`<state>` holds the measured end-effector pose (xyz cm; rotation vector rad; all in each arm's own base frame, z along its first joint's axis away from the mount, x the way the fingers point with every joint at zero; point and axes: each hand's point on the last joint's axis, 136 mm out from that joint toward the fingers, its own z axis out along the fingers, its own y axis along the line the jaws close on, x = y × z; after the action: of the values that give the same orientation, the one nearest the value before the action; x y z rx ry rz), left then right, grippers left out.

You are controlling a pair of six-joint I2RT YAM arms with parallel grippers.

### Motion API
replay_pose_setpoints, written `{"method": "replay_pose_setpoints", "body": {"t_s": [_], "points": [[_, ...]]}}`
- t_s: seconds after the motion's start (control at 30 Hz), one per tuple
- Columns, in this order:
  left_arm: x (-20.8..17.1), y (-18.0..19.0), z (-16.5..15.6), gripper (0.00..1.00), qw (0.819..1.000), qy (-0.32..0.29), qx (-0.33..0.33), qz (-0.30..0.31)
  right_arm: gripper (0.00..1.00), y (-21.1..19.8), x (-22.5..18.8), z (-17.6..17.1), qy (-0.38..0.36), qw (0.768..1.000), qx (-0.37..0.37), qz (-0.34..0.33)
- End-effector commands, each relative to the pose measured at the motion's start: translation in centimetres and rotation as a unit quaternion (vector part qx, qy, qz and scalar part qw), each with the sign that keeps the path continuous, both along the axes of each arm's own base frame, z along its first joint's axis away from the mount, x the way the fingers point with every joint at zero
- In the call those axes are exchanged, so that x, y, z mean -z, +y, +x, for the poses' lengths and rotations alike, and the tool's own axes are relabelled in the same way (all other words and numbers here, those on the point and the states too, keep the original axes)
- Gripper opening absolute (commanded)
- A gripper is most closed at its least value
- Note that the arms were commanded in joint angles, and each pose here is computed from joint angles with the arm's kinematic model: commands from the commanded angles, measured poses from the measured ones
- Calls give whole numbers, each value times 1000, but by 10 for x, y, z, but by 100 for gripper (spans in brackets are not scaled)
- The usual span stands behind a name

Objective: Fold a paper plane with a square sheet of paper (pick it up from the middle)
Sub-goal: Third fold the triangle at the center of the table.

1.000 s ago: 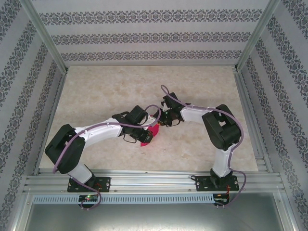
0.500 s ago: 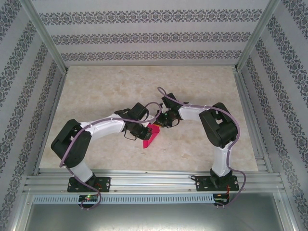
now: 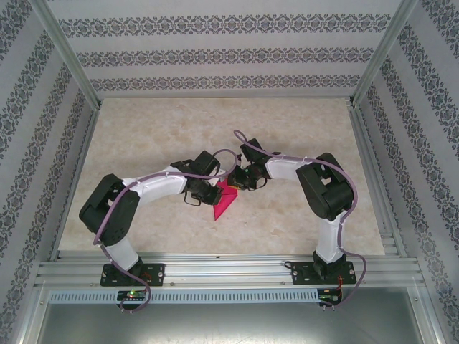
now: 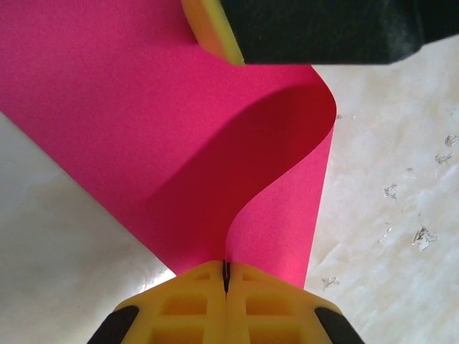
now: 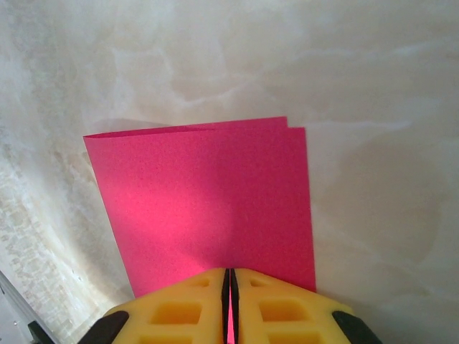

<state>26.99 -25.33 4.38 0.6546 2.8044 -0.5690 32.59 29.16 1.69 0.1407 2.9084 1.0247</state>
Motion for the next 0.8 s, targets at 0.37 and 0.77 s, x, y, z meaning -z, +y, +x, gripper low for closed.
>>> {"method": "replay_pose_setpoints", "body": {"t_s": [0.37,0.77], "points": [[12,6,6,7,1000,13,-19,11,13,0,11,-11,18,1000,0,-20],[20,11,6,8,999,11,-41,17,13,-5,17,-15,23,999,9,-29]]}}
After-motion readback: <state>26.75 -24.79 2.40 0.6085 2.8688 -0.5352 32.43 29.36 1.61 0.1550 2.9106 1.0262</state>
